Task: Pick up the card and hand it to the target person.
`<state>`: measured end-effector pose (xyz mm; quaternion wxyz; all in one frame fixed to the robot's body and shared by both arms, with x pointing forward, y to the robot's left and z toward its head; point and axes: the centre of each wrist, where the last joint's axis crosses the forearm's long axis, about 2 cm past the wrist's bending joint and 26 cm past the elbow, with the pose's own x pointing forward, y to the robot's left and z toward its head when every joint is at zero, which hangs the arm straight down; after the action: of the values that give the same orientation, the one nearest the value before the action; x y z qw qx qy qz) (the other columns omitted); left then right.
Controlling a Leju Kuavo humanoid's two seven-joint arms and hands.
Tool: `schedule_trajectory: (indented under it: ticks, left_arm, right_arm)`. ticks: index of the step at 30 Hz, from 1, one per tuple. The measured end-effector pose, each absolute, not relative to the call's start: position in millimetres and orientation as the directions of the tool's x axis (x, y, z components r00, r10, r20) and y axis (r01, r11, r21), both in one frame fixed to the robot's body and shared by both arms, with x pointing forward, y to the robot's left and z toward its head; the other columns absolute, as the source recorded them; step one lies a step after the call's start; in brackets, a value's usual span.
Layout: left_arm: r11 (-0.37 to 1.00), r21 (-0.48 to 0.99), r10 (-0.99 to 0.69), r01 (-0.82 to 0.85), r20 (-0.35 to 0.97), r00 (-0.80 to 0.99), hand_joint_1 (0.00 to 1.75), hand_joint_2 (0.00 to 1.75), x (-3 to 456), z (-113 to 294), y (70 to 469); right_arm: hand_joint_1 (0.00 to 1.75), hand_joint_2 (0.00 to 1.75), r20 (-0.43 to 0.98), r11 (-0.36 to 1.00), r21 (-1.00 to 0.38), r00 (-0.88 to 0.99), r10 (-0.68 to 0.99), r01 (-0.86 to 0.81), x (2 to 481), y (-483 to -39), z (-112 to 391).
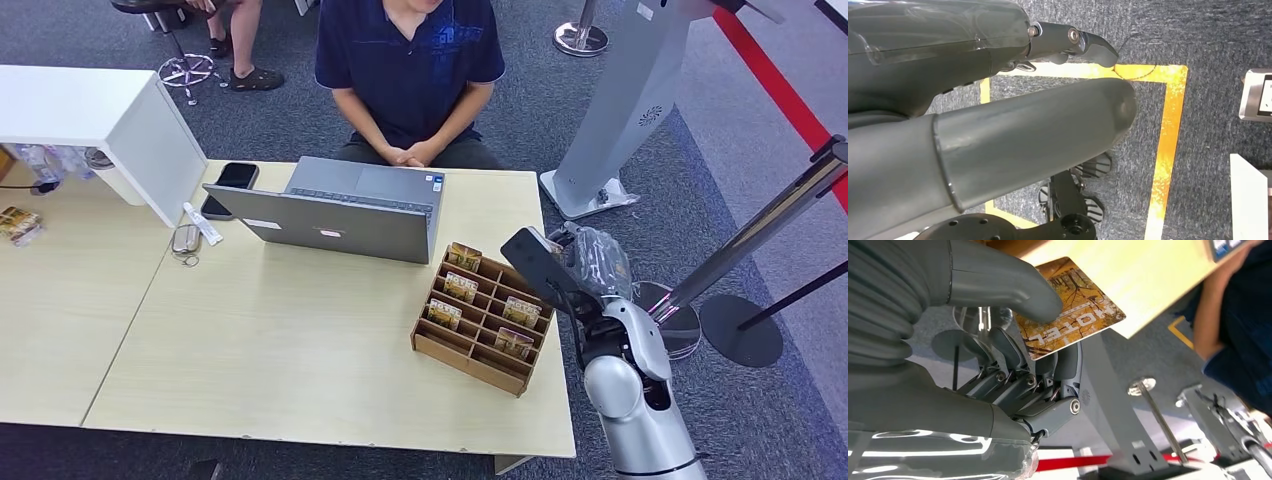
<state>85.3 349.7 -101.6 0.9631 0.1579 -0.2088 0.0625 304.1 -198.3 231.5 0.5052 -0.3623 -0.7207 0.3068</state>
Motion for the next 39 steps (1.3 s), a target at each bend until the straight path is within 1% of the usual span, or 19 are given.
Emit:
schedule_trajectory:
  ticks: [6,14,20,24,27,31,36,39]
  left_arm:
    - [0.941,0.278,0.061,-0.193,0.421,0.905,0.0,0.0,85,-102,350]
    - [0.94,0.277,0.065,-0.197,0.422,0.904,0.0,0.0,85,-102,350]
    - [0.941,0.278,0.059,-0.191,0.421,0.905,0.0,0.0,85,-102,350]
    - [0.943,0.278,0.049,-0.181,0.422,0.905,0.0,0.0,86,-102,349]
    - [0.947,0.274,0.036,-0.166,0.423,0.905,0.0,0.0,86,-102,349]
    - [0.95,0.275,0.017,-0.147,0.427,0.904,0.0,0.0,86,-102,345]
    - [0.955,0.267,-0.001,-0.128,0.436,0.9,0.0,0.0,87,-102,339]
    - [0.957,0.264,-0.008,-0.12,0.44,0.898,0.0,0.0,87,-102,336]
  right_arm:
    - [1.54,1.75,0.511,0.569,-0.781,-0.26,0.819,0.257,299,-200,246]
    - [1.54,1.75,0.517,0.581,-0.762,-0.274,0.811,0.284,295,-203,254]
    - [1.71,1.75,0.55,0.631,-0.707,-0.313,0.774,0.318,293,-207,263]
    - [1.71,1.75,0.578,0.669,-0.67,-0.341,0.742,0.32,295,-208,272]
    - [1.71,1.75,0.568,0.684,-0.628,-0.382,0.729,0.37,301,-210,278]
    - [1.67,1.75,0.543,0.689,-0.57,-0.425,0.725,0.447,315,-212,282]
    - [1.7,1.75,0.541,0.703,-0.522,-0.45,0.711,0.483,334,-206,274]
    - [1.67,1.75,0.551,0.707,-0.521,-0.443,0.707,0.479,345,-201,266]
